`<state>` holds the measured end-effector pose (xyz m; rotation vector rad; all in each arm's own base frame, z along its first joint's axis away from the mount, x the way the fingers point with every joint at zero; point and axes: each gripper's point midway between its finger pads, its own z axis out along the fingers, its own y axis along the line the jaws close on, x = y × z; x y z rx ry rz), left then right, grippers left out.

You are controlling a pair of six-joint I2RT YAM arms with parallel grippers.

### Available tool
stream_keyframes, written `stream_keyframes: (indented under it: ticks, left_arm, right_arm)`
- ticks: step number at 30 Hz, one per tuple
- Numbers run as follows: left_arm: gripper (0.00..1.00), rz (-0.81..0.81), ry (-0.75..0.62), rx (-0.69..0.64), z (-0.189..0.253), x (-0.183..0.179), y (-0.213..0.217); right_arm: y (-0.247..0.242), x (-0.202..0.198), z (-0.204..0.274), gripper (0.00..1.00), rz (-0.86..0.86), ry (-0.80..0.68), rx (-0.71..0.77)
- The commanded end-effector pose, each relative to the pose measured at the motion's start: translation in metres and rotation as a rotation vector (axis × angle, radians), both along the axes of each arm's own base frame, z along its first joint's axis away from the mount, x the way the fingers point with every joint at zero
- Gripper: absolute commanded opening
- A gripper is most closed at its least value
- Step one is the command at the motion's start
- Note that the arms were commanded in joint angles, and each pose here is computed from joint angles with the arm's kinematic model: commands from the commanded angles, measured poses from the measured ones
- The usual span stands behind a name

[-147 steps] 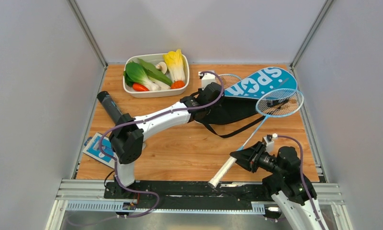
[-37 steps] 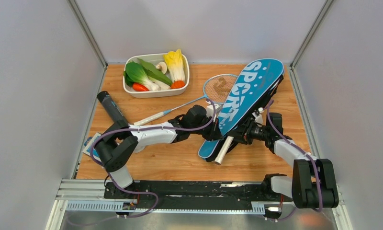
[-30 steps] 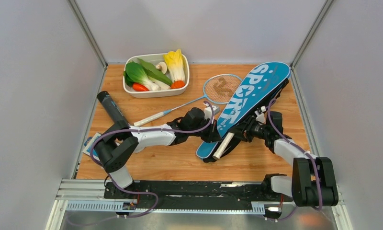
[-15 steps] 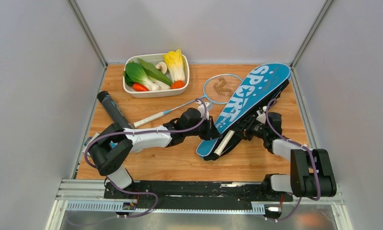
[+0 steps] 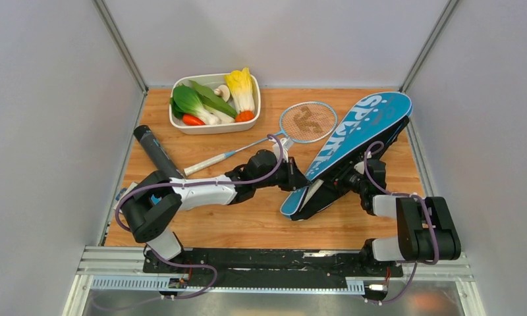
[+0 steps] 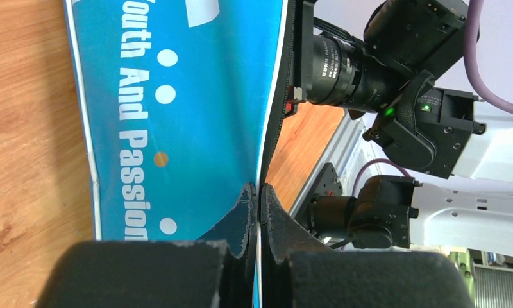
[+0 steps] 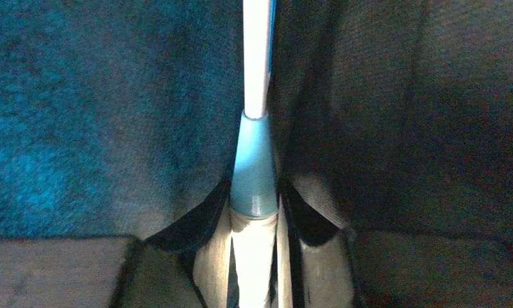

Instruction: Pack up the badminton gear

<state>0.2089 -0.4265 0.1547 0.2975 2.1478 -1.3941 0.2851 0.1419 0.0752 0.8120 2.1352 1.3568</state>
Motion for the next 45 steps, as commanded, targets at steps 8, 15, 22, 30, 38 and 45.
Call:
stream_keyframes:
  ticks: [8, 15, 22, 30, 38, 45]
  left_arm:
    - [0.00, 0.004, 0.051, 0.118, -0.036, -0.010, -0.002]
    - [0.00, 0.076, 0.019, 0.244, -0.056, 0.006, 0.010]
    - [0.00, 0.105, -0.002, 0.324, -0.073, 0.013, 0.019]
    - [0.00, 0.078, -0.006, 0.318, -0.073, 0.013, 0.012]
    - [0.00, 0.092, -0.005, 0.326, -0.067, 0.016, 0.010]
    - [0.22, 0.064, -0.062, 0.350, -0.056, 0.015, 0.015]
  right_arm:
    - [-0.031, 0.023, -0.002, 0.56, -0.057, 0.048, -0.224]
    - [-0.049, -0.002, 0.018, 0.58, -0.143, 0.020, -0.287]
    - [-0.051, -0.004, 0.044, 0.56, -0.198, -0.044, -0.261]
    - [-0.054, 0.005, 0.020, 0.59, -0.202, -0.006, -0.274]
    - [-0.058, 0.003, -0.001, 0.65, -0.255, 0.031, -0.263]
    - [-0.064, 0.028, 0.016, 0.03, -0.259, -0.106, -0.315]
